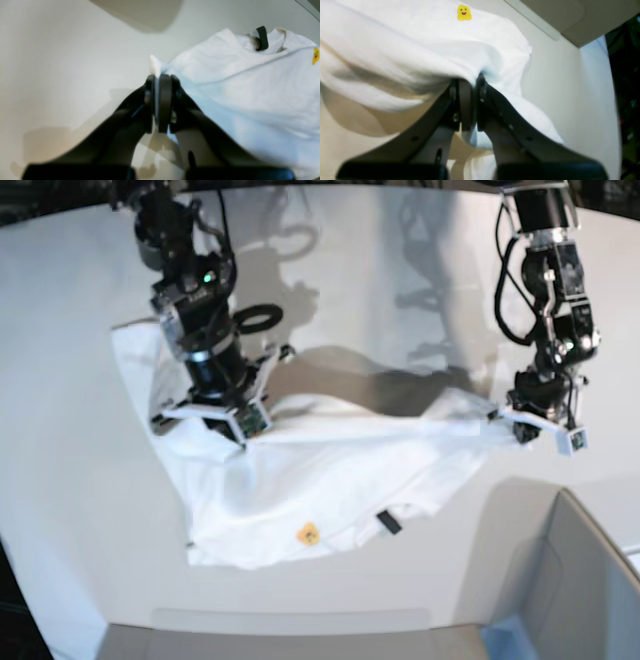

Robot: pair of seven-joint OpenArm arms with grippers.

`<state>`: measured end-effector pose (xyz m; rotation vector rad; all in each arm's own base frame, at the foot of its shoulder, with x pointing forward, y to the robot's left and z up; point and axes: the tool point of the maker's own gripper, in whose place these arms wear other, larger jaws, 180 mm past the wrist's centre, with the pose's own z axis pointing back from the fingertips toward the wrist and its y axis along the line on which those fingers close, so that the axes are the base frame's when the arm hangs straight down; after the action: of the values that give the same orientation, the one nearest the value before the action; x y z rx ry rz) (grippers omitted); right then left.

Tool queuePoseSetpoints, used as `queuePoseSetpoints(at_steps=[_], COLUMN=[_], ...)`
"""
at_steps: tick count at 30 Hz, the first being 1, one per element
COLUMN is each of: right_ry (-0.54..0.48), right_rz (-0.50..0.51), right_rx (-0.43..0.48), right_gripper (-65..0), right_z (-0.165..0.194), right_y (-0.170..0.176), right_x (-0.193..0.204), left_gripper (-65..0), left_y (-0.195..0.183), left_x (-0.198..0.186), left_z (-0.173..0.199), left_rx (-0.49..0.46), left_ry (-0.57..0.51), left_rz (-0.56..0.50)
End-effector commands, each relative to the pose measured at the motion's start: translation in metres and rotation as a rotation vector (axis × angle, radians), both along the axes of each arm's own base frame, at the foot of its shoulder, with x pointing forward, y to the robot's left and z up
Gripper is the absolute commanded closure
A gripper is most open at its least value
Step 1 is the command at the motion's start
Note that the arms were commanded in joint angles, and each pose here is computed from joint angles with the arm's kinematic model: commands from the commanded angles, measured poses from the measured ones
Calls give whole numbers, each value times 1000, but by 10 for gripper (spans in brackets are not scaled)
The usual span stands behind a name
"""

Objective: Layout the t-shirt on the table in an organized manner, then fold the t-shirt properly
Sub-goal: 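Pull the shirt corner with the right gripper away from the left gripper, then release the shirt corner and raise the right gripper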

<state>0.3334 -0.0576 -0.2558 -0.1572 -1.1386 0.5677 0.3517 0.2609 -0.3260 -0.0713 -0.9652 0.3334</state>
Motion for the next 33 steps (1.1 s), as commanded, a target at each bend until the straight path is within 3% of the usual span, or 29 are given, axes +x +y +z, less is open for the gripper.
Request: queuePoseSetpoints(at_steps=[1,6,9,12,15,17,19,22,27,33], right_ry=[-81,4,113,225,215,220,229,241,246,248], right_rz=[-29,-68,-152,-255,-321,-322,-298,-209,18,-83], right_rx=[55,433,482,512,537,534,516,471,300,132], right_gripper=[0,0,0,-168,-349,-414,-427,-403,-336,-293], right_z=[28,54,42,18,6,1,2,13,19,-18], right_y=[-10,-42,-64,-85,-94,-93,-86,-58,16,14], right_x=[21,107,167,199,202,197,185,152,75,58], left_gripper=[-29,-29,-29,-29,-29,-29,-29,-29,-29,-29], left_y=[4,4,-3,-5,-5,-5,-5,-5,-5,-6], left_x=[9,9,9,8,7,7,8,9,8,9], left_z=[18,17,14,12,12,12,12,13,13,13], left_rx=[23,22,4,0,-2,-2,-2,-2,-4,-5], left_ry=[-58,-55,-51,-48,-46,-46,-48,-51,-49,-51], left_rz=[0,0,-1,-2,-2,-2,-2,-2,-2,-2])
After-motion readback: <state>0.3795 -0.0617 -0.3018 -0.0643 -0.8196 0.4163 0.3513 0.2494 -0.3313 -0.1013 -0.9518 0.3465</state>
